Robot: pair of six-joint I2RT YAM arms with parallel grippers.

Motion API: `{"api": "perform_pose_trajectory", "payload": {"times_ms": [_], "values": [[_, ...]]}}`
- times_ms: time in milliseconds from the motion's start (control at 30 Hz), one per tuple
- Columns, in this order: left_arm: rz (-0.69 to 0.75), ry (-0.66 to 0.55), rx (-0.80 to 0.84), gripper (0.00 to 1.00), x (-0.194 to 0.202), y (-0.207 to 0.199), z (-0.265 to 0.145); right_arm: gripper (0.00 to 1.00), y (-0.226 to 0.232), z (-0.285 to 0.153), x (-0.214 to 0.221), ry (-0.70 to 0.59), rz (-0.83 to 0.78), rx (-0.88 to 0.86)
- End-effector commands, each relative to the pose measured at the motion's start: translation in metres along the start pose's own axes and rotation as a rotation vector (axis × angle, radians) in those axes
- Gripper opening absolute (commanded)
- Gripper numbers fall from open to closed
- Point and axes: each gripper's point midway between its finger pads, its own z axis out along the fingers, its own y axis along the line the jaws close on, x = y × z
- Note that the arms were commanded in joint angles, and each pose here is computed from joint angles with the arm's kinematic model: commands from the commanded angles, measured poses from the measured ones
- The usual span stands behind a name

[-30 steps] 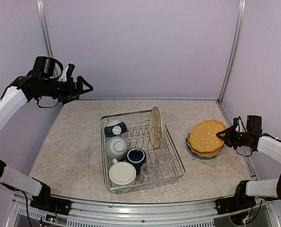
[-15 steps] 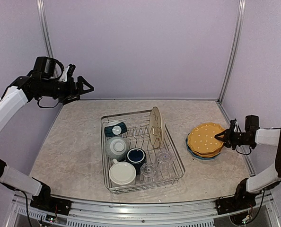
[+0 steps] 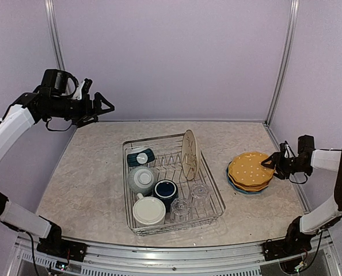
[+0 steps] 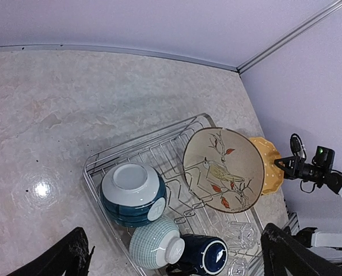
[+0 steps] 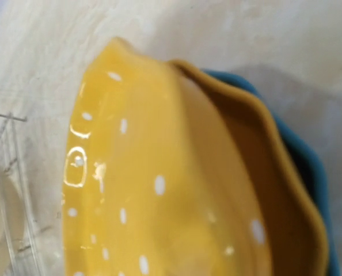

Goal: Unload the mixed dishes from the dish rack
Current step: Place the plate with another plate.

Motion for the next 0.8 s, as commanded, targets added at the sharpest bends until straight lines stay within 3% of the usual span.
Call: {"api": "perform_pose_trajectory", "payload": {"times_ms": [0,133,333,567,767], "values": [[-0.015,0.007,0.016,0.99,-0.001,0.001,0.003,0.61,0.001,-0.014,-0.014,-0.045,-0.061,0.065],[-0.02,0.012,0.008,0.99,-0.001,0.002,0.002,0.67,0.0,-0.027,-0.016,-0.076,-0.083,0.127],[-0.019,0.008,0.024,0.99,-0.001,0.0,0.002,0.84,-0.002,-0.054,-0.02,-0.165,-0.12,0.237],[-0.024,0.012,0.047,0.99,0.001,-0.005,0.001,0.99,0.051,-0.071,-0.015,-0.283,-0.185,0.105],[-0.036,0.027,0.058,0.99,0.002,-0.006,0.004,1.0,0.126,-0.061,0.001,-0.275,-0.268,-0.064]]}}
